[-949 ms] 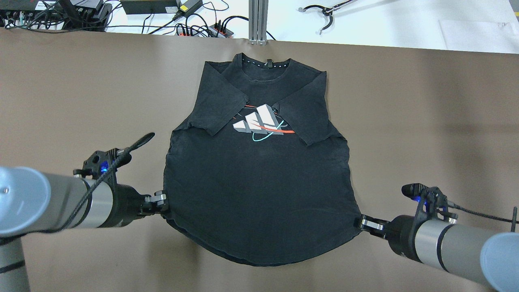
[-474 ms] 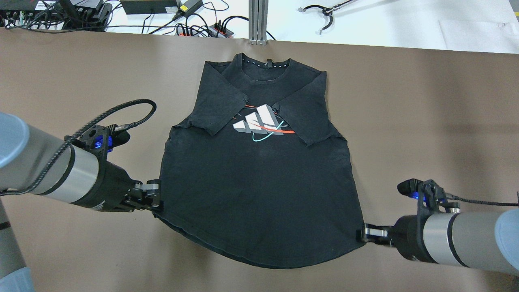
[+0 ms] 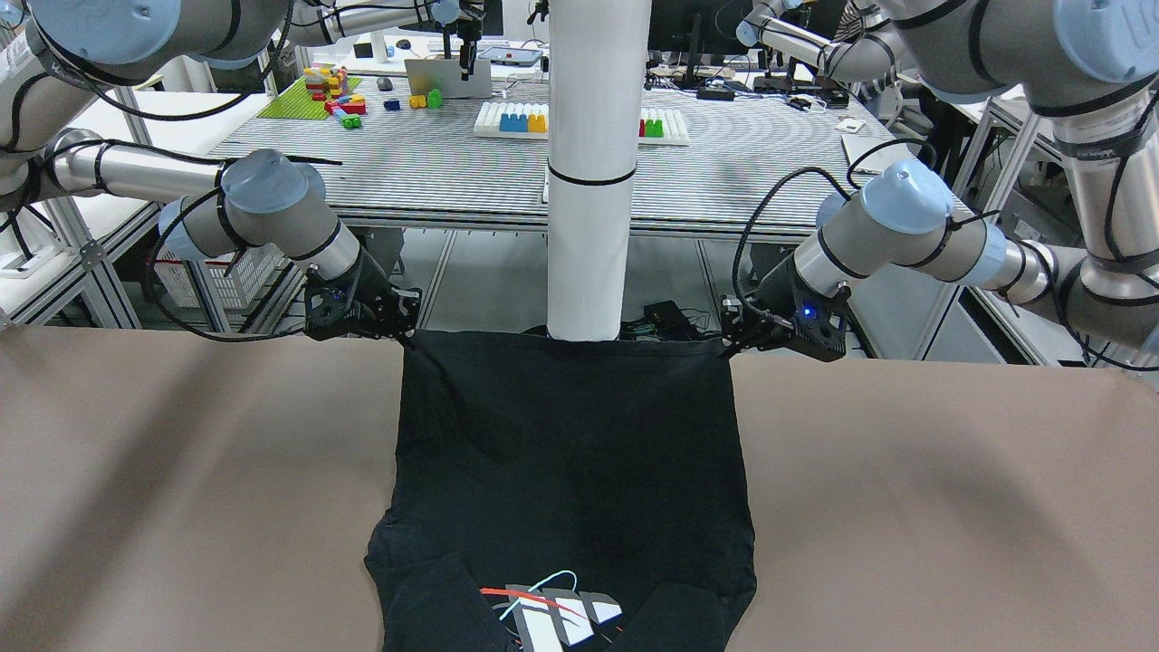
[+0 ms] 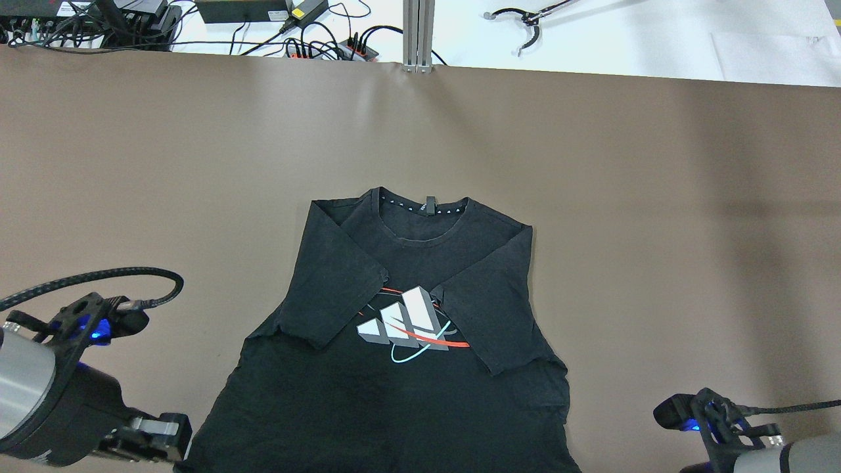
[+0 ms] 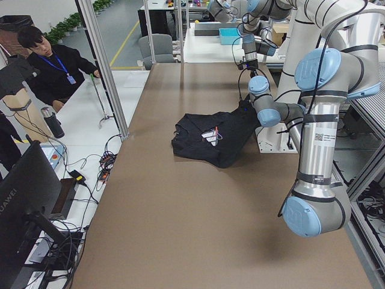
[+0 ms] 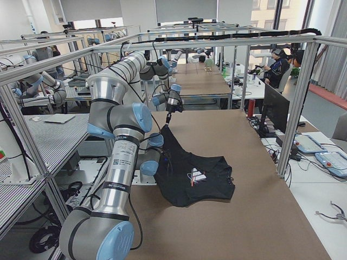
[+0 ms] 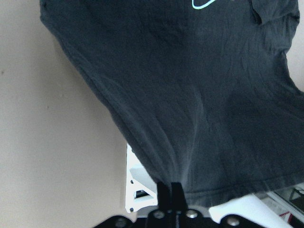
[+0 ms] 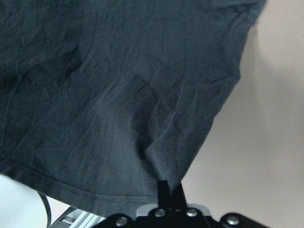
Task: Fold clothes
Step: 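Lift the hem with both grippers and fold it toward the collar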
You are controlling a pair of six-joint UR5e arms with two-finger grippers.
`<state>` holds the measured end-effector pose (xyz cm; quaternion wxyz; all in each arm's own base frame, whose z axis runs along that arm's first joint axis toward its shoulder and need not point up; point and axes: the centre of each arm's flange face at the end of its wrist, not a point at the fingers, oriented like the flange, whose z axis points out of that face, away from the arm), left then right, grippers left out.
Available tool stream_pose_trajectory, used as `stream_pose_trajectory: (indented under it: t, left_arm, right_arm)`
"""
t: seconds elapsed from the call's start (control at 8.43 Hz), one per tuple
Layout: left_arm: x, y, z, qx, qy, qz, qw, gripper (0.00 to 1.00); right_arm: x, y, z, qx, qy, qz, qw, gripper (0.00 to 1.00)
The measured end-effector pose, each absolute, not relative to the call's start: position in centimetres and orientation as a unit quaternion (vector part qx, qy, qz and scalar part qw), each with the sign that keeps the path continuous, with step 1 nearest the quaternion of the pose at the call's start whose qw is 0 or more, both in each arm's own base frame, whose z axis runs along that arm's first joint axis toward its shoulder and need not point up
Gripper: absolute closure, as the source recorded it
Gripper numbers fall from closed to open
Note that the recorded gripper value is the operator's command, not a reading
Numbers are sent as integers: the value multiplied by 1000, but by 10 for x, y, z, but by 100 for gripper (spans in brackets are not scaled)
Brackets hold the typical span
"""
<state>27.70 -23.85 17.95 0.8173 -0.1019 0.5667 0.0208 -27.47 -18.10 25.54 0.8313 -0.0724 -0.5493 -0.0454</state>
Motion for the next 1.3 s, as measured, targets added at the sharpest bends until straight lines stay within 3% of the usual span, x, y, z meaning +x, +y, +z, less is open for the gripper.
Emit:
stream_pose_trajectory:
  t: [0.71,1.3]
  left_arm:
    - [281,-407,197,27,523,-130,842,100]
    - [299,-493,204,41,492,-165,854,100]
  right_arm:
    - [-272,-313,302,-15,-487,119,865,100]
    - [-287,-386,290,28,-463,134,875,100]
